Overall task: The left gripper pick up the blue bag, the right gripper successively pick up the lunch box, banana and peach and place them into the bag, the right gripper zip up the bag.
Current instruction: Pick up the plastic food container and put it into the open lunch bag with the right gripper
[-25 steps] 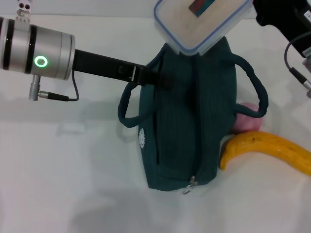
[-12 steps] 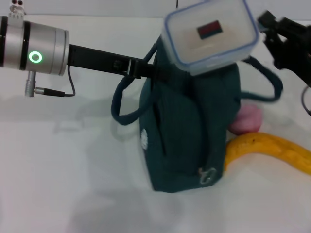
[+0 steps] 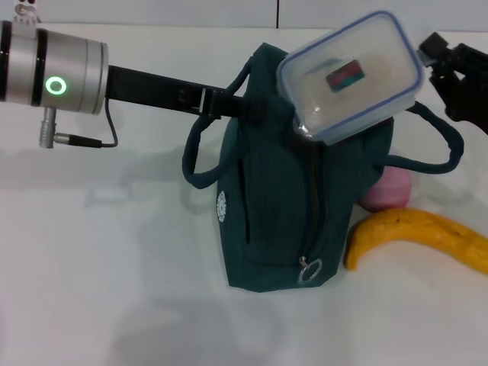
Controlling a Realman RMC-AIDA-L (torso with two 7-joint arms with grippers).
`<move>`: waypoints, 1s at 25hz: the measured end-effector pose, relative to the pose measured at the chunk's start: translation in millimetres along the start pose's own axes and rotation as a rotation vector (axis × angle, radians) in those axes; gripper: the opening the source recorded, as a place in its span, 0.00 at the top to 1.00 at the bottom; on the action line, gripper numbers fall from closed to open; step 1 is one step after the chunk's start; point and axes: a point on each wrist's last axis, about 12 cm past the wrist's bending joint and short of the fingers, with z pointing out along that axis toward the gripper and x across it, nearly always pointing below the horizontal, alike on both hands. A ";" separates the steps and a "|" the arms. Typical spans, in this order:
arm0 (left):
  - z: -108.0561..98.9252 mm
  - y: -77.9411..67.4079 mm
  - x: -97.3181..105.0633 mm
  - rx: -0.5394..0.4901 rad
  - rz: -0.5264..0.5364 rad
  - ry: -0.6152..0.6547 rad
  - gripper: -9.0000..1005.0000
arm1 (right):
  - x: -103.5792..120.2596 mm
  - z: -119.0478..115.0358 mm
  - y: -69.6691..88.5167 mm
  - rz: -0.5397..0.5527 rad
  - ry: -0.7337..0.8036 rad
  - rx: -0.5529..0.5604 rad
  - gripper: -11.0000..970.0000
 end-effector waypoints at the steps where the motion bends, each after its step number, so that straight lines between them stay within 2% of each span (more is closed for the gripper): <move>1: 0.0 0.0 0.0 0.000 0.000 0.000 0.94 | -0.1 2.9 0.9 -0.014 0.027 -0.001 0.89; 7: 0.1 0.5 -2.7 -0.007 0.013 -0.004 0.94 | 5.7 25.1 3.2 -0.087 0.233 0.014 0.89; 15: -6.0 2.9 -2.5 -0.020 0.020 -0.014 0.94 | 3.4 29.9 -2.5 -0.182 0.322 0.090 0.89; 20: -7.5 3.7 -2.9 -0.025 0.025 -0.016 0.94 | 4.5 41.2 1.9 -0.330 0.433 0.067 0.89; 25: -9.1 5.0 -2.5 -0.029 0.036 -0.014 0.94 | -0.1 48.2 13.0 -0.487 0.482 -0.012 0.89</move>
